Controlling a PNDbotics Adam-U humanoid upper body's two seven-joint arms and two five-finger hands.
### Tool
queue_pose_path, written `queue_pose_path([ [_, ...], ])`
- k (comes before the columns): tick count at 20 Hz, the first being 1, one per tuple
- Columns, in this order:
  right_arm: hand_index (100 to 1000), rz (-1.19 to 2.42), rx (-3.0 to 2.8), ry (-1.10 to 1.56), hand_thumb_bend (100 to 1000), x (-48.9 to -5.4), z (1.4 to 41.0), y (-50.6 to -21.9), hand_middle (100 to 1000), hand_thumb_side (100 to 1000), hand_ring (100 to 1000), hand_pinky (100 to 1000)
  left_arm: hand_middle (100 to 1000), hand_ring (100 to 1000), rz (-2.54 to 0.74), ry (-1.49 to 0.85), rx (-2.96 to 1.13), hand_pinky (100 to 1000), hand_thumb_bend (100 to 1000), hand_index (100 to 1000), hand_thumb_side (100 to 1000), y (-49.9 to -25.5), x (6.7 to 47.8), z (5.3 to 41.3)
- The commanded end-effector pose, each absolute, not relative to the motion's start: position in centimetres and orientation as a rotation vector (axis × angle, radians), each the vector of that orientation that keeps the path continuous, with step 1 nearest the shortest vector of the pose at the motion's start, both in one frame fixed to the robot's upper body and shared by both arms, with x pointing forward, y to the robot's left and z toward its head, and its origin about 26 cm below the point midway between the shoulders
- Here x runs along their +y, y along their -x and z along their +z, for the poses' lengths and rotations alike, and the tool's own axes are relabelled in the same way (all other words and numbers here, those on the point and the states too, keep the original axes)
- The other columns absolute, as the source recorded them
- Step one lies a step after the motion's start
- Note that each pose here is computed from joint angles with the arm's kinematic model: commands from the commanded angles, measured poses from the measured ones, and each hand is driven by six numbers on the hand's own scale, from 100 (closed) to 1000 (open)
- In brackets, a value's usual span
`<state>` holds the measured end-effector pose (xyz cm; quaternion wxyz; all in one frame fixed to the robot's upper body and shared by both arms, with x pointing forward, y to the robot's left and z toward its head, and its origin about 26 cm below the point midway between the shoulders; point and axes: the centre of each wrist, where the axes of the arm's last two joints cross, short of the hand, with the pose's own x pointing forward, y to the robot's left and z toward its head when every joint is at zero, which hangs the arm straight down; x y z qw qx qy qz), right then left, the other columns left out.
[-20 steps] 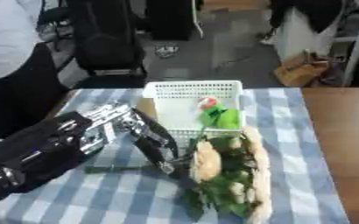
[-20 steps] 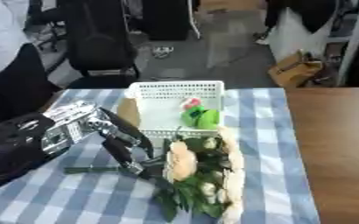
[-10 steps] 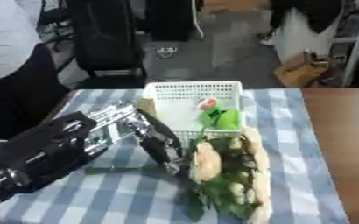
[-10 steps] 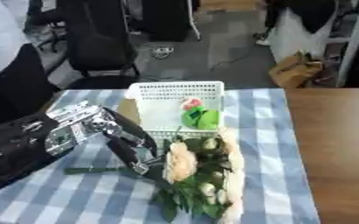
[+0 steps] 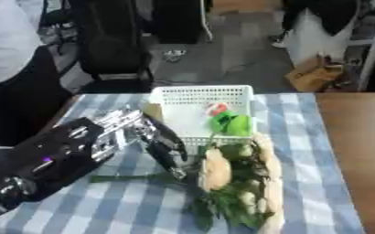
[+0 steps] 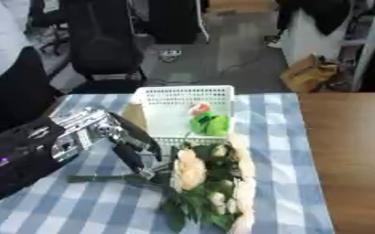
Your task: Pick up objects on the table and place them in the box.
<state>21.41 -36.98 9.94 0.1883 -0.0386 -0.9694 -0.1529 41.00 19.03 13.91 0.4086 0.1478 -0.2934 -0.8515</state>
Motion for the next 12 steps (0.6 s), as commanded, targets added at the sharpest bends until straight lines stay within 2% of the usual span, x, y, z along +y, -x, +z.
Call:
queue_pose_path([
  [1,631,-0.400,-2.751,0.089,100,-37.1,10.8,-21.5,616,965,768,723,1000,1000,-2.138,-0.416,-0.758,984,644,1000,1000,-41.7,19.5,15.3],
  [12,631,-0.406,-2.751,0.088,100,-37.2,10.9,-21.5,616,963,768,723,1000,1000,-2.140,-0.371,-0.739,991,661,1000,1000,-42.4,19.4,14.1],
])
